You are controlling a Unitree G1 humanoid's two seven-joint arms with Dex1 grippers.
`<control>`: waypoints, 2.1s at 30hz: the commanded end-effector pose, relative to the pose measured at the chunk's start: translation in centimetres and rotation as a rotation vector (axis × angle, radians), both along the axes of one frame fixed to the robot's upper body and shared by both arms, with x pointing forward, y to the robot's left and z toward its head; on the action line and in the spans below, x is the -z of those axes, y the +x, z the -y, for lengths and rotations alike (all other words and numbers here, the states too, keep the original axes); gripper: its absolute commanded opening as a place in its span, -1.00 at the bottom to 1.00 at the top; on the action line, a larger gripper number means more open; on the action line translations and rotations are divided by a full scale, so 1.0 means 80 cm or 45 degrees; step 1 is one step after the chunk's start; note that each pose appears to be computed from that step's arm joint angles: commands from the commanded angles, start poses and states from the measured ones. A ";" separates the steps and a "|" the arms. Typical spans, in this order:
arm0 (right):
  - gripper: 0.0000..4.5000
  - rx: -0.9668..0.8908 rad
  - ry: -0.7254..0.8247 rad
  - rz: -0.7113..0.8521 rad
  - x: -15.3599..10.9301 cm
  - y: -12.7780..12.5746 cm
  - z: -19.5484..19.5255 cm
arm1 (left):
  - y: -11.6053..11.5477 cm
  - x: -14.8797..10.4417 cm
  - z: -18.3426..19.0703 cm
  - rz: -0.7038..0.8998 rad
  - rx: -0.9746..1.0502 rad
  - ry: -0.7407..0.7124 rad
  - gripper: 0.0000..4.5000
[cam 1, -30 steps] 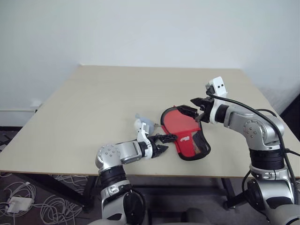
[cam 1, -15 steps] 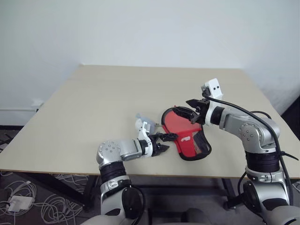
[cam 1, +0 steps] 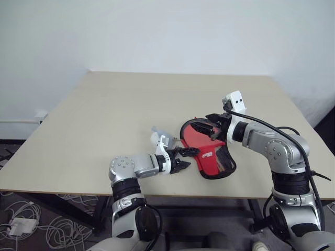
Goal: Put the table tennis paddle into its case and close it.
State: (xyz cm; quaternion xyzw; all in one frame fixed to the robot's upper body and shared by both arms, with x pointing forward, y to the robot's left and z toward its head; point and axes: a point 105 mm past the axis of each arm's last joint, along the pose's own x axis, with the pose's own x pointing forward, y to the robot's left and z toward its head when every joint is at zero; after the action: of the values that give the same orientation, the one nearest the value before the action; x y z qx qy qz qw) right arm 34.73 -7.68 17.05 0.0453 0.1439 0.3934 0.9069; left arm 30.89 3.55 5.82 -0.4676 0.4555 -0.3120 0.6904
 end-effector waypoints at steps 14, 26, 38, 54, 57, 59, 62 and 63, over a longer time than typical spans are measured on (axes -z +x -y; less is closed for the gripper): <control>1.00 -0.021 0.039 0.054 -0.017 -0.006 -0.009 | -0.017 -0.003 0.059 -0.059 0.189 0.108 0.99; 1.00 -0.002 0.053 0.061 -0.021 -0.002 -0.008 | -0.012 0.015 0.062 -0.166 0.131 0.226 0.99; 1.00 -0.006 0.065 0.062 -0.026 -0.002 -0.010 | -0.021 0.062 0.037 -0.344 0.101 0.434 0.04; 1.00 -0.022 0.088 0.052 -0.027 -0.005 -0.021 | -0.013 0.035 0.027 -0.196 0.186 0.414 -0.99; 1.00 -0.023 0.084 0.054 -0.027 -0.004 -0.021 | -0.006 0.013 0.032 -0.101 0.184 0.338 -0.99; 1.00 -0.024 0.081 0.054 -0.027 -0.004 -0.021 | -0.004 0.003 0.034 -0.057 0.184 0.298 -0.99; 1.00 -0.027 0.078 0.055 -0.026 -0.005 -0.021 | -0.004 -0.010 0.039 -0.011 0.199 0.227 -0.75; 1.00 -0.028 0.079 0.055 -0.026 -0.005 -0.022 | -0.004 -0.014 0.040 0.002 0.202 0.203 -0.59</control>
State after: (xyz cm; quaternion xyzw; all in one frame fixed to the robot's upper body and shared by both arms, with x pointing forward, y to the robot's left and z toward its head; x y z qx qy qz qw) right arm 34.38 -6.14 17.05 0.0739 0.1491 0.3994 0.9015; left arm 30.60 1.54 5.18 -0.3653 0.5389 -0.2877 0.7024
